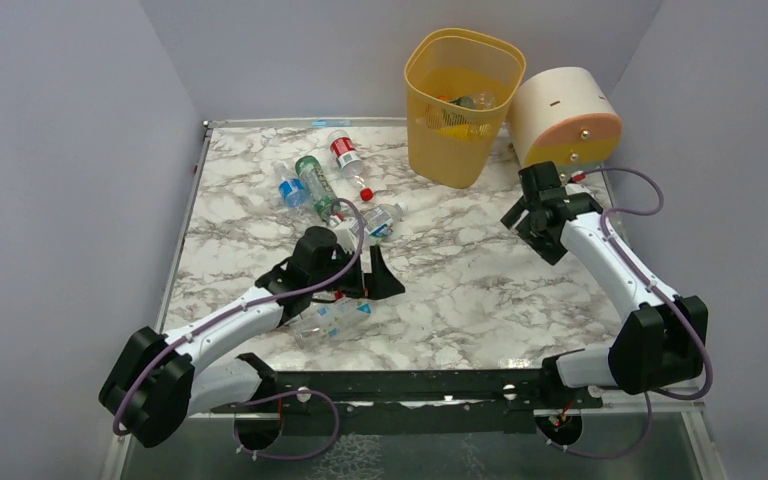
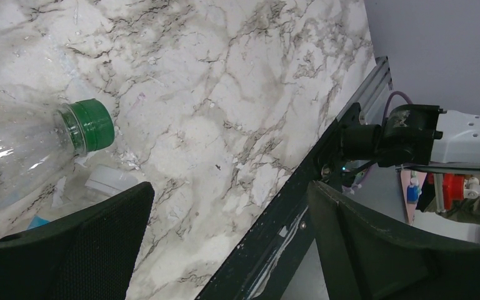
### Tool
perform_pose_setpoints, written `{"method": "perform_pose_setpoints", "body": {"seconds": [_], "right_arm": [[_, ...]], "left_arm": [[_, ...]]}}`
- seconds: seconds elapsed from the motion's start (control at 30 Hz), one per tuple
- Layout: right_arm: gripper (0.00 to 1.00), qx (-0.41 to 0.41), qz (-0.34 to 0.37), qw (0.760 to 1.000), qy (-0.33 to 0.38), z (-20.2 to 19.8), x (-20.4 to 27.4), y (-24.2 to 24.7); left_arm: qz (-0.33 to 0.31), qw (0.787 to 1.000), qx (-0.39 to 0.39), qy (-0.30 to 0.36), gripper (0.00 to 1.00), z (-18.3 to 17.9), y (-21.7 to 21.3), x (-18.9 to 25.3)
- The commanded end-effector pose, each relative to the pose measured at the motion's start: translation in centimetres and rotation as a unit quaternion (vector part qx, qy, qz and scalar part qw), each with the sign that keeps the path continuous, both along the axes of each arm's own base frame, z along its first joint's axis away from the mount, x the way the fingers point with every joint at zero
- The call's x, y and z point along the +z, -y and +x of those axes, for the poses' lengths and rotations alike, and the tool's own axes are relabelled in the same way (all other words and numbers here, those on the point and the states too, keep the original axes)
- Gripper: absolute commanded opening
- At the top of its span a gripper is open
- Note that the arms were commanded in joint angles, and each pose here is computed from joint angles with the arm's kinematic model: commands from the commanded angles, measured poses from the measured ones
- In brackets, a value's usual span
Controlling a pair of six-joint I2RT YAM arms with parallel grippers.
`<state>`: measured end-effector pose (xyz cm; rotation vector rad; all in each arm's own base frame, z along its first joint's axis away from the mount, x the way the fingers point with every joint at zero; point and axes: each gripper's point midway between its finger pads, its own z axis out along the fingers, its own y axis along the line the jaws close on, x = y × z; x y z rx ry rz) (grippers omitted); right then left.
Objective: Put the plastic bottles in the bin
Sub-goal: Pick up the plastic bottle at the center of the board.
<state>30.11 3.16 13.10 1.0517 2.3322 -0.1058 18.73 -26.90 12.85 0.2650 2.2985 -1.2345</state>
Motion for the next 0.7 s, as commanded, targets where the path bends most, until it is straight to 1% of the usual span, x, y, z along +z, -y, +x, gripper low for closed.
{"method": "perform_pose_setpoints", "body": {"seconds": [0.0,0.13,0.27,0.47,0.67], "right_arm": [[0.99,-0.014,-0.010,1.000,0.004,0.5,-0.4,0.9],[0.99,-0.042,-0.004,0.999,0.014,0.5,-0.2,2.3],[0.99,-0.073,0.002,0.997,0.009,0.8,-0.5,4.4],[0.99,-0.126,0.004,0.992,0.010,2.0,-0.3,7.6],[0.99,-0.173,0.021,0.984,0.015,3.7,-0.9,10.1]], "left_arm": [[-0.030,0.999,-0.021,0.026,0.99,0.7,1.5,2.2],[-0.028,0.999,-0.030,0.023,0.99,0.8,1.8,1.9],[-0.025,0.999,-0.036,0.029,0.99,0.8,1.8,1.8],[-0.024,0.999,-0.038,0.030,0.99,0.8,1.8,1.9],[-0.023,0.999,-0.038,0.029,0.99,0.8,1.8,1.9]]}}
